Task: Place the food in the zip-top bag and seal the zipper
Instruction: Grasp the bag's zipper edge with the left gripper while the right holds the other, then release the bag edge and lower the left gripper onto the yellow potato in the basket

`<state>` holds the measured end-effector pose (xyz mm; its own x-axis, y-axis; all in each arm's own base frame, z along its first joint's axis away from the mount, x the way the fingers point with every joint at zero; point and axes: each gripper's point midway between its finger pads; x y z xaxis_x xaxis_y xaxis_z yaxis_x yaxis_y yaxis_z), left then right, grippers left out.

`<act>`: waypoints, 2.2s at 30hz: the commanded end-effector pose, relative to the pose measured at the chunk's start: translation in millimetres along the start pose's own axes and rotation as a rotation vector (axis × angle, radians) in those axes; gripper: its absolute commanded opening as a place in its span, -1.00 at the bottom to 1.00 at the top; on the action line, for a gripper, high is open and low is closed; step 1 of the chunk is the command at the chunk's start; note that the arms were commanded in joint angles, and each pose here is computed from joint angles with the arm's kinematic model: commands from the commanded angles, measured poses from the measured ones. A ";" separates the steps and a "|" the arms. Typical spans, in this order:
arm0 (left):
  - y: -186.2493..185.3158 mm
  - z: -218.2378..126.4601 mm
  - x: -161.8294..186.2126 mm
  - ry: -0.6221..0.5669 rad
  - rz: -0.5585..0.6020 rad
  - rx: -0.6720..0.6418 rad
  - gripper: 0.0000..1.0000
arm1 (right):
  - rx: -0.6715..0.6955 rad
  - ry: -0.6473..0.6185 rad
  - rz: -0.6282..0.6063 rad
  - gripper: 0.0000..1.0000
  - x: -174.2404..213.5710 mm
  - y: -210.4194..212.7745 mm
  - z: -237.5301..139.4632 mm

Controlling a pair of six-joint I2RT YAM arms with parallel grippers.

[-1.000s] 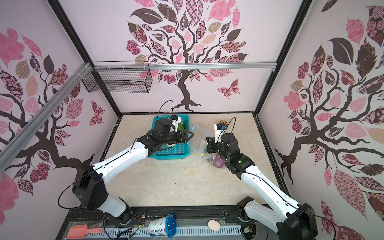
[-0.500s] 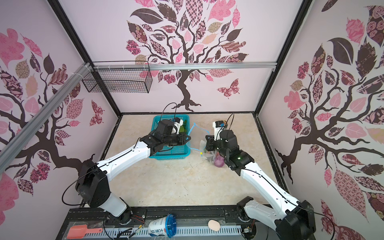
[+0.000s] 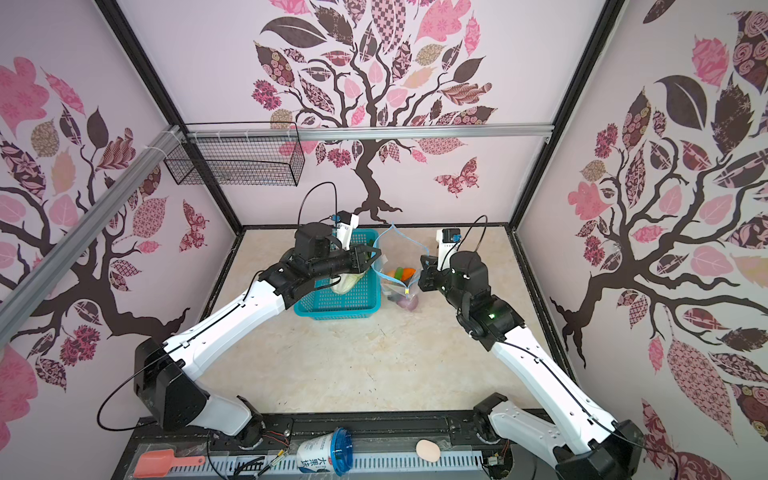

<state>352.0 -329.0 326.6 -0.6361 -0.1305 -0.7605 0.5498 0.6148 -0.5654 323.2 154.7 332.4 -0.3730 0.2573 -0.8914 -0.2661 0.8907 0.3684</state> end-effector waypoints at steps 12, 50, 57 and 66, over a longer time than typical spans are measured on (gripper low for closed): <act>19.7 29.2 7.1 0.062 0.013 -0.059 -0.71 | 0.091 0.094 0.012 -1.00 37.1 -23.8 20.8; 317.9 -0.9 -29.2 0.101 0.165 -0.952 0.48 | 0.085 0.090 0.002 -1.00 52.4 -29.5 24.5; 349.5 21.2 -8.0 0.164 0.160 -0.994 0.48 | 0.080 0.097 -0.002 -1.00 54.2 -28.9 24.5; 382.4 39.0 16.4 0.242 0.151 -1.045 0.48 | 0.076 0.090 -0.006 -1.00 52.3 -28.4 21.8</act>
<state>566.4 -127.6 87.6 -0.7494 0.0794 -0.6574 -0.0236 0.9890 0.1463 331.2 154.5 260.7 -0.4776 0.2196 -0.8507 -0.1951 0.9176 0.3464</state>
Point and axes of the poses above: each gripper's point midway between its finger pads, its own z axis out along the fingers, its own y axis along the line the jaws close on, x = y × z, and after that the axes turned 4 degrees about z, right-handed
